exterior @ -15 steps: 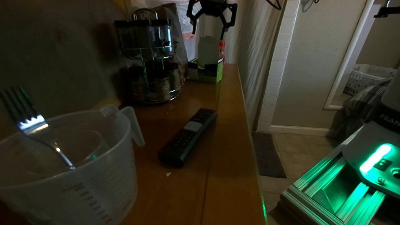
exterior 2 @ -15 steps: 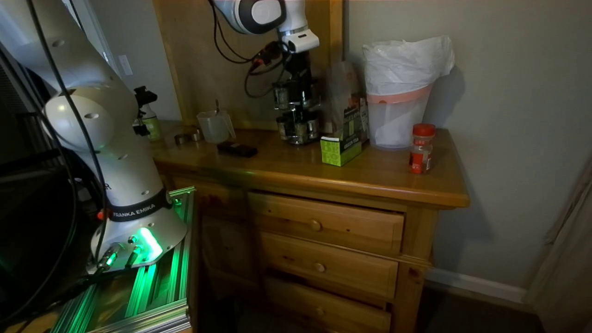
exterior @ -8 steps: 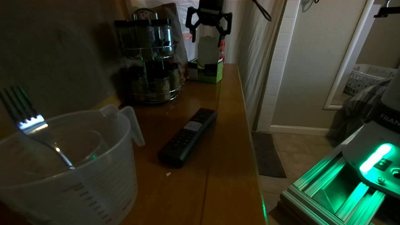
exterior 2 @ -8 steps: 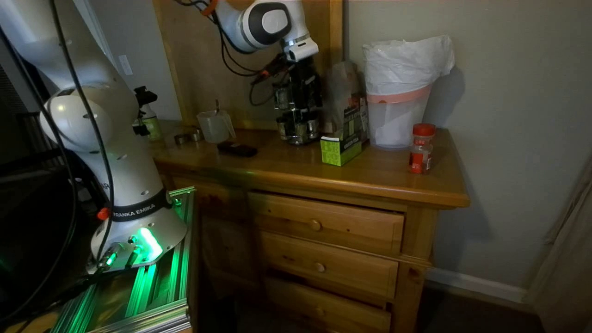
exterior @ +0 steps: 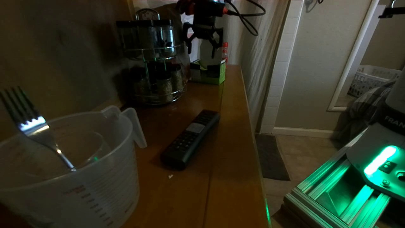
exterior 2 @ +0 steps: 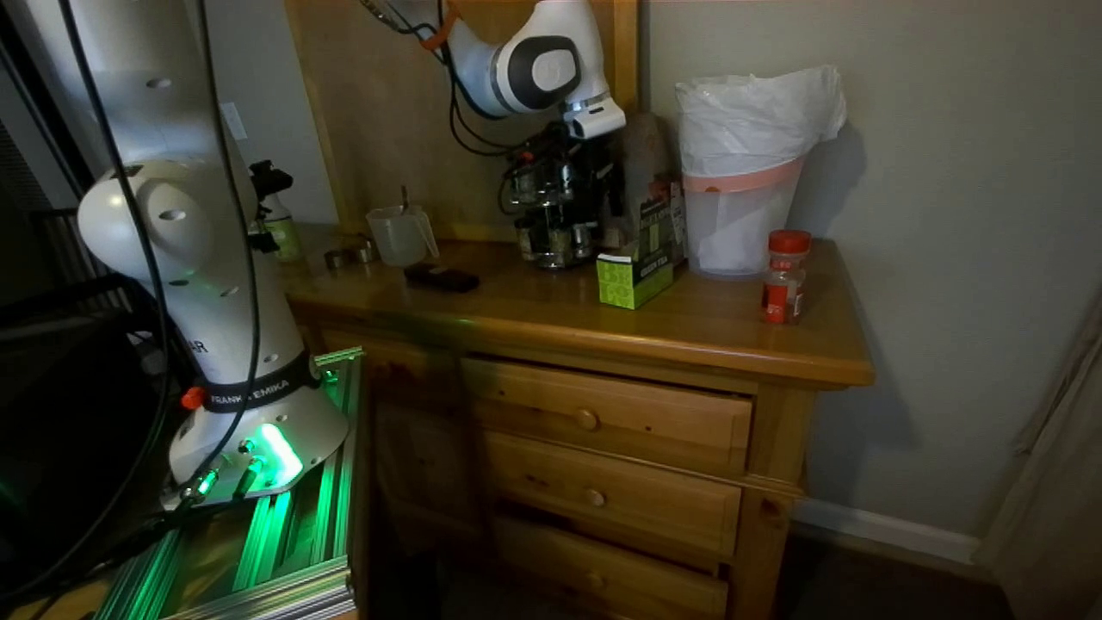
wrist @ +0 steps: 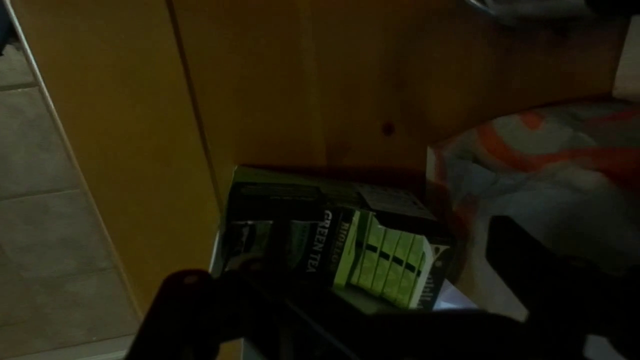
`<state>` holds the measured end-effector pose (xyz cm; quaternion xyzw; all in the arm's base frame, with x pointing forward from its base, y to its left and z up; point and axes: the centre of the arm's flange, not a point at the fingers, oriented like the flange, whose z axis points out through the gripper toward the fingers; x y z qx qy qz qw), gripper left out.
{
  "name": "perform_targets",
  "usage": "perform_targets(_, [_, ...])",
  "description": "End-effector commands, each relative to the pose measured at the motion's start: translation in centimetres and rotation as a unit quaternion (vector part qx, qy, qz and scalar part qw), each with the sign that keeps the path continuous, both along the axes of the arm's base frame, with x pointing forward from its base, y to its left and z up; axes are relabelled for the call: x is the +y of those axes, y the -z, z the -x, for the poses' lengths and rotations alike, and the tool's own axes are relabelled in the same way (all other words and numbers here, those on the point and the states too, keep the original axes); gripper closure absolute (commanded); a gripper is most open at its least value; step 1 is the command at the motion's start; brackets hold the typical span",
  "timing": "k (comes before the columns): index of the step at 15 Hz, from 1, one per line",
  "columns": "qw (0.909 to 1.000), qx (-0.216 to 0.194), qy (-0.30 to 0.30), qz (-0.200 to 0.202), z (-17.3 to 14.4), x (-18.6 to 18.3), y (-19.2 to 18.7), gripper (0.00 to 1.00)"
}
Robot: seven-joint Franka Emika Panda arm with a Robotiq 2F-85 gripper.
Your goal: Take the green packets out of the box
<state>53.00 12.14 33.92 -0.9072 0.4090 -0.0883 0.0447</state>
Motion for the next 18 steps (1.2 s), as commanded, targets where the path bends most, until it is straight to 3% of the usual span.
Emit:
perform_targets(1, [0.999, 0.019, -0.033, -0.023, -4.1, -2.0, -0.6, 0.0])
perform_targets(4, [0.997, 0.036, -0.061, -0.029, -4.5, -4.0, -1.0, 0.0])
perform_targets(8, [0.9989, 0.016, -0.038, -0.021, -3.4, -3.8, -0.2, 0.0])
perform_targets(11, [0.9993, 0.026, -0.006, -0.025, -3.0, -4.4, 1.6, 0.0])
perform_targets(12, [0.9993, 0.024, 0.006, -0.027, -3.0, -4.6, 2.2, 0.07])
perform_targets(13, [0.9991, 0.022, 0.019, -0.03, -3.0, -4.9, 2.6, 0.24])
perform_targets(14, [0.9989, 0.022, 0.027, -0.033, -3.1, -5.2, 2.9, 0.3])
perform_targets(15, [0.9985, 0.02, 0.033, -0.037, -3.1, -5.3, 3.2, 0.29])
perform_targets(17, [0.9981, 0.007, 0.04, -0.045, -3.2, -4.9, 3.9, 0.37])
perform_targets(18, [0.998, -0.001, 0.042, -0.047, -3.4, -4.6, 4.3, 0.33])
